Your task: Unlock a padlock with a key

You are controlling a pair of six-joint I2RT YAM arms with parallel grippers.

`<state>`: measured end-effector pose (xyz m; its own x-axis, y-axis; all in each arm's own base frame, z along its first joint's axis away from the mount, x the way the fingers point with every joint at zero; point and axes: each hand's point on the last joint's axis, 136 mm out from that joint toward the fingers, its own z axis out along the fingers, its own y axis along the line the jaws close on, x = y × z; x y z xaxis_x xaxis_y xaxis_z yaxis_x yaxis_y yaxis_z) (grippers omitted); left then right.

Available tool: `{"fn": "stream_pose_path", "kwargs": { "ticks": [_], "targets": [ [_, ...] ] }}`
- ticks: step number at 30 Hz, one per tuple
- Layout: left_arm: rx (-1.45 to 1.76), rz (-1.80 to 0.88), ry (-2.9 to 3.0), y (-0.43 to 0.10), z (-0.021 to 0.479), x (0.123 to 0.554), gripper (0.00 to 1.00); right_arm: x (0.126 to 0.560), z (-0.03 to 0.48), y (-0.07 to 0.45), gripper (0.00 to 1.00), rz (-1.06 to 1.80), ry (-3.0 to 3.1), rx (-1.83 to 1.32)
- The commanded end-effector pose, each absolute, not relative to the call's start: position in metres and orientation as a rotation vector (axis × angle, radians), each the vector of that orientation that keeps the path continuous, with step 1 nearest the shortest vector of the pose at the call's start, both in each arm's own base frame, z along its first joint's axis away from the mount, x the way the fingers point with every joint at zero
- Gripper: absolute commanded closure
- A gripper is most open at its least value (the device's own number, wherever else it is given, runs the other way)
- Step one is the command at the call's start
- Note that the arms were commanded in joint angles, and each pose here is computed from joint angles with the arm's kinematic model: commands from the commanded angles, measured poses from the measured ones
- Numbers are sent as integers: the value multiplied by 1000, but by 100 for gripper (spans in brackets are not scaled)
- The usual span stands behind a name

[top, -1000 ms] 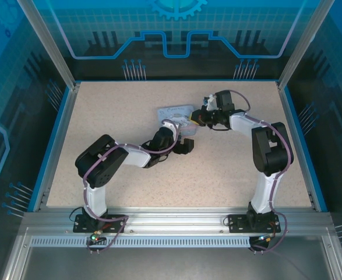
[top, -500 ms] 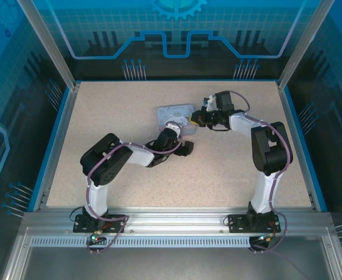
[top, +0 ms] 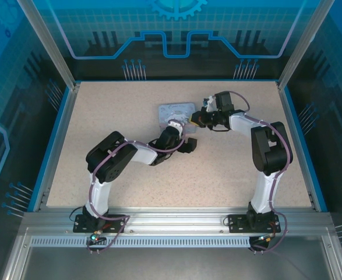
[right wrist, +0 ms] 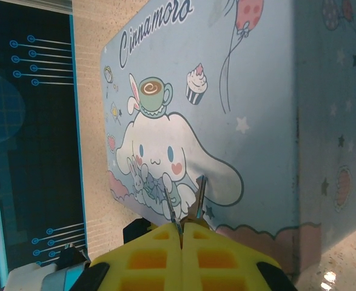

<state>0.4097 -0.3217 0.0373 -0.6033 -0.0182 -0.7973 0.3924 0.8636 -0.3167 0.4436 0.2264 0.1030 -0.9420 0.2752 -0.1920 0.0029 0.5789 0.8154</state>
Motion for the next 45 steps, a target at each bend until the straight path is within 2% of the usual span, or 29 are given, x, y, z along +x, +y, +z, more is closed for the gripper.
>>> {"fn": "stream_pose_path", "kwargs": {
  "ticks": [1, 7, 28, 35, 45],
  "targets": [
    [262, -756, 2097, -340, 53, 412, 1, 441, 92, 224, 100, 1282, 2553, 229],
    [162, -870, 2054, -334, 64, 417, 1, 441, 90, 224, 100, 1279, 2560, 225],
    [97, -856, 2117, -332, 44, 427, 1, 439, 84, 228, 100, 1281, 2575, 218],
    [24, -948, 2022, -334, 59, 431, 9, 438, 82, 229, 100, 1282, 2579, 218],
    [-85, -1010, 1955, -329, 69, 434, 8, 438, 81, 230, 100, 1282, 2582, 216]
  ]
}}
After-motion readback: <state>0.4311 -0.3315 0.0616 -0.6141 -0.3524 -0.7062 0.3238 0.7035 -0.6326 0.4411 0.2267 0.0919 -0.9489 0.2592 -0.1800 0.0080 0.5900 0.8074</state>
